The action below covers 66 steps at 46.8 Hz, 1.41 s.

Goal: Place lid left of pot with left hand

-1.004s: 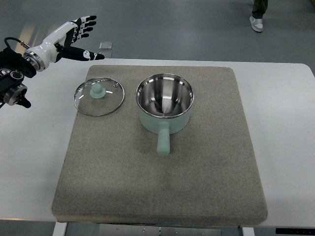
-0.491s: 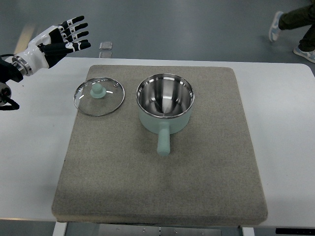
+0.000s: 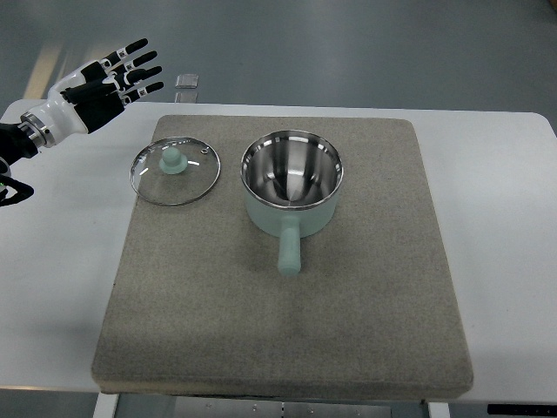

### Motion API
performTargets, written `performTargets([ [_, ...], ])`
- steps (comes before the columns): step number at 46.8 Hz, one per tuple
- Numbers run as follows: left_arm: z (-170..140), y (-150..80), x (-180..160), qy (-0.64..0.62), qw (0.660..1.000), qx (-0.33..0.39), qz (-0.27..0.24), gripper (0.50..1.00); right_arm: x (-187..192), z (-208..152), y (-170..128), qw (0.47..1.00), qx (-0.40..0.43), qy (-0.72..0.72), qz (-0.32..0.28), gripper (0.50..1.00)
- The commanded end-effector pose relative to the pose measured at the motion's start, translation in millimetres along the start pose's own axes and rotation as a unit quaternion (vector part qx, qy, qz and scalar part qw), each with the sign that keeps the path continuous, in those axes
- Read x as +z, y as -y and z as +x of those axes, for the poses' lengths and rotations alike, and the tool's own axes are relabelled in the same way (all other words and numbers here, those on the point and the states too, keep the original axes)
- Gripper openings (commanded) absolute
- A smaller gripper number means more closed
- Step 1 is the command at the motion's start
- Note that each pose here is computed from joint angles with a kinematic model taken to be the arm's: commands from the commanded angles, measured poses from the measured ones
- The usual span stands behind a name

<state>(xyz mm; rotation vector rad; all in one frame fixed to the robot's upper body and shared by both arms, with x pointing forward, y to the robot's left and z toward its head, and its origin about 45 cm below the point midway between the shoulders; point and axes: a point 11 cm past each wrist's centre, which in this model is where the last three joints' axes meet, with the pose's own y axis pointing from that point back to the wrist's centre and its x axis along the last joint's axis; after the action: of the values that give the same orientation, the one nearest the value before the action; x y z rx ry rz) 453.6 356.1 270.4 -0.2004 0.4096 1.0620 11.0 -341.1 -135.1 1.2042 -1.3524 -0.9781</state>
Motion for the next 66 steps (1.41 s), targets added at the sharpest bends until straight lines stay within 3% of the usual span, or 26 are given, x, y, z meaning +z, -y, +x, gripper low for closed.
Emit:
performTargets([
  [1, -0.5, 0.3, 1.8, -0.031, 1.000, -0.001, -0.005, 0.996, 0.1, 0.0, 0.0, 1.000, 0.000, 0.000, 0.000, 0.921],
  [66, 24.6, -11.3, 2.9, -0.041, 0.999, 0.034, -0.007, 0.996, -0.2, -6.0, -0.3, 1.000, -0.011, 0.006, 0.000, 0.921],
])
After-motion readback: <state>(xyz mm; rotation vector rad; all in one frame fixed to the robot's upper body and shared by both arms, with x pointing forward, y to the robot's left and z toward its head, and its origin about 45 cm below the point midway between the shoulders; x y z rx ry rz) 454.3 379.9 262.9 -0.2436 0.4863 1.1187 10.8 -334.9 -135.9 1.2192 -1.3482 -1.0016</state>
